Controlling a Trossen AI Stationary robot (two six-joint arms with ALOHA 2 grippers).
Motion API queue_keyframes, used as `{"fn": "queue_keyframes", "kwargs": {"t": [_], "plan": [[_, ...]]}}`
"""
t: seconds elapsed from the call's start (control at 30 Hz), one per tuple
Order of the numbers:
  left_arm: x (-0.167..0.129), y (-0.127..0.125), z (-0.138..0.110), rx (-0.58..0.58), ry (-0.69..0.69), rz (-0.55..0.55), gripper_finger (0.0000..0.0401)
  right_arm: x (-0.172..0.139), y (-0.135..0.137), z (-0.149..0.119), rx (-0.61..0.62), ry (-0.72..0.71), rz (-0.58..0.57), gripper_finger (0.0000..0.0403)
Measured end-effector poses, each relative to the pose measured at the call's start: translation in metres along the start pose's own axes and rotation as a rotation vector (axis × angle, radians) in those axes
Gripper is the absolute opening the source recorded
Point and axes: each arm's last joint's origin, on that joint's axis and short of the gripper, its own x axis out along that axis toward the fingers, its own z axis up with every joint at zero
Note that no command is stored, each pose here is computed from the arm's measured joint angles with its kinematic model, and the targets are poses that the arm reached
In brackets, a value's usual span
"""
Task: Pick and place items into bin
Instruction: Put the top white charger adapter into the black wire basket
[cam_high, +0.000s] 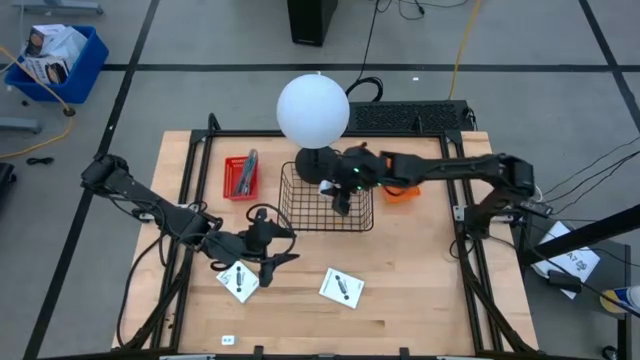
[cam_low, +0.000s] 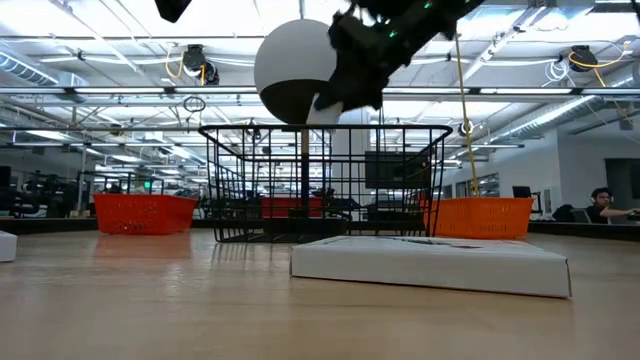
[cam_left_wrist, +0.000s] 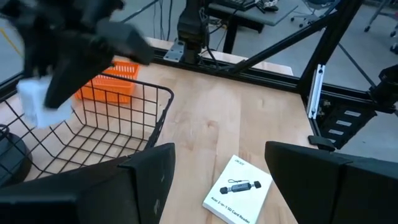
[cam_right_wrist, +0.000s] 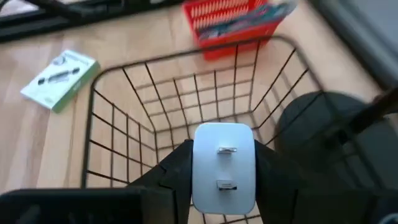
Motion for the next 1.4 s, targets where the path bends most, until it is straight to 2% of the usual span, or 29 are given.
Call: {"fn": "queue_keyframes", "kwargs": {"t": [0.13, 0.3, 0.5, 0.93, 1.4], "plan": [[0.000, 0.000, 0.000, -0.001, 0.003, -0.009, 0.0255, 0.021, -0.015, -0.002, 0.031, 0.091, 0.036, 0.0124], [0.000, -0.001, 0.000, 0.003, 0.004, -0.011, 0.0255, 0.046, -0.028, -0.020, 0.058, 0.217, 0.012, 0.0124], [0.000, 0.000, 0.000, 0.007, 0.006, -0.016, 0.0255, 0.062, -0.038, -0.038, 0.082, 0.332, -0.007, 0.0125], [0.000, -0.001, 0.000, 0.006, 0.012, -0.032, 0.0255, 0.076, -0.039, -0.053, 0.084, 0.414, -0.005, 0.0125], [0.000, -0.001, 0.000, 0.006, 0.012, -0.034, 0.0255, 0.077, -0.015, -0.056, 0.031, 0.444, 0.033, 0.0135]]}}
